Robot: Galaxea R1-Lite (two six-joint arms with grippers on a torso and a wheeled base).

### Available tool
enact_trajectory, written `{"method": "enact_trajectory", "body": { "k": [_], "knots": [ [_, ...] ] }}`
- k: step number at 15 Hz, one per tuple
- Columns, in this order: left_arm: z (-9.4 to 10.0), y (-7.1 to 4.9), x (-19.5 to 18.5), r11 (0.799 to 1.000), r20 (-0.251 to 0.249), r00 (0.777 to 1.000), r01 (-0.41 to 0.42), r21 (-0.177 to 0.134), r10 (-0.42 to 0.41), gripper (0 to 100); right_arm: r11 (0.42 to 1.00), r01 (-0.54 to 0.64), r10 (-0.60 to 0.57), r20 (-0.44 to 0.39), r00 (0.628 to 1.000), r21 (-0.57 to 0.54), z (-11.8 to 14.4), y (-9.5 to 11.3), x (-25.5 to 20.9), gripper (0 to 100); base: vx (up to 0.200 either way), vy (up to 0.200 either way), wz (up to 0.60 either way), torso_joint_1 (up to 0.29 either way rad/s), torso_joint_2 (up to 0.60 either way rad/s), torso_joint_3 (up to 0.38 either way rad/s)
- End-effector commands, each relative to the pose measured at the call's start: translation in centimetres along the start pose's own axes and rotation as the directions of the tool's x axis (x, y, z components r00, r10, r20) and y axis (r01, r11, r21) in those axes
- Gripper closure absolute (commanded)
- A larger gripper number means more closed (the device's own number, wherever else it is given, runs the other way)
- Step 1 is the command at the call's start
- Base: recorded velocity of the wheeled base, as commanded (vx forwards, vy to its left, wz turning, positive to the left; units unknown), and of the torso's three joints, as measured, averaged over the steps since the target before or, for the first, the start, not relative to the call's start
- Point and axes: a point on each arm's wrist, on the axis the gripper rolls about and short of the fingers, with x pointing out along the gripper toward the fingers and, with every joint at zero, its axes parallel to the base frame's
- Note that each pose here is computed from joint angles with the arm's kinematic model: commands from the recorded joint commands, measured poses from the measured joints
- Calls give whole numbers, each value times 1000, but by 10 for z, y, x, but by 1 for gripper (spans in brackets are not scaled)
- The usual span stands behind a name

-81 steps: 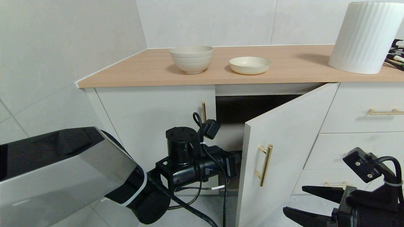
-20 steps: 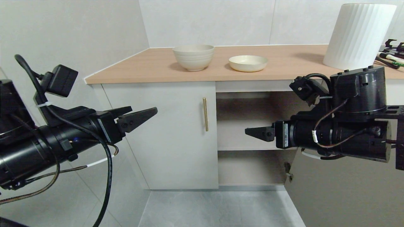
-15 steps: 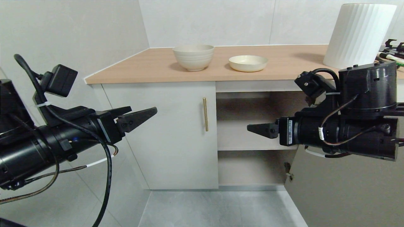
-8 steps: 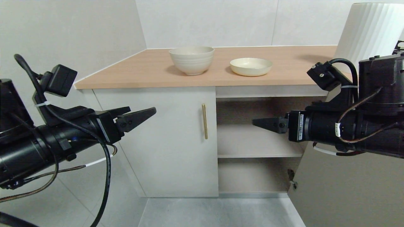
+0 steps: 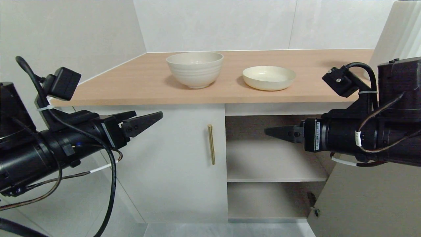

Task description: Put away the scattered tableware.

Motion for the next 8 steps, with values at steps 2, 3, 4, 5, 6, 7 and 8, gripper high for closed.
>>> {"method": "enact_trajectory", "body": {
  "k": [2,3,4,5,6,7,8],
  "knots": [
    [7,-6,-12,1000,32,999,11,5,-11,0,992,-126,125,21,992,17,7,9,-28,0,0,0,0,0,0,0],
    [8,-7,-14,1000,32,999,11,5,-11,0,989,-148,147,25,989,21,8,10,-33,0,0,0,0,0,0,0],
    [9,-9,-20,1000,14,1000,10,1,-10,0,988,-150,149,16,989,24,8,11,-37,0,0,0,0,0,0,0],
    [11,-10,-21,1000,8,1000,8,-2,-8,0,988,-150,150,10,989,23,7,11,-37,0,0,0,0,0,0,0],
    [12,-11,-21,1000,6,1000,10,-1,-10,0,989,-149,149,5,989,21,6,11,-36,0,0,0,0,0,0,0],
    [12,-11,-21,1000,7,1000,8,-3,-8,0,989,-149,149,5,989,20,5,11,-36,0,0,0,0,0,0,0],
    [12,-11,-21,1000,8,1000,11,-1,-11,0,989,-150,150,3,989,20,4,10,-36,0,0,0,0,0,0,0]
  ]
}}
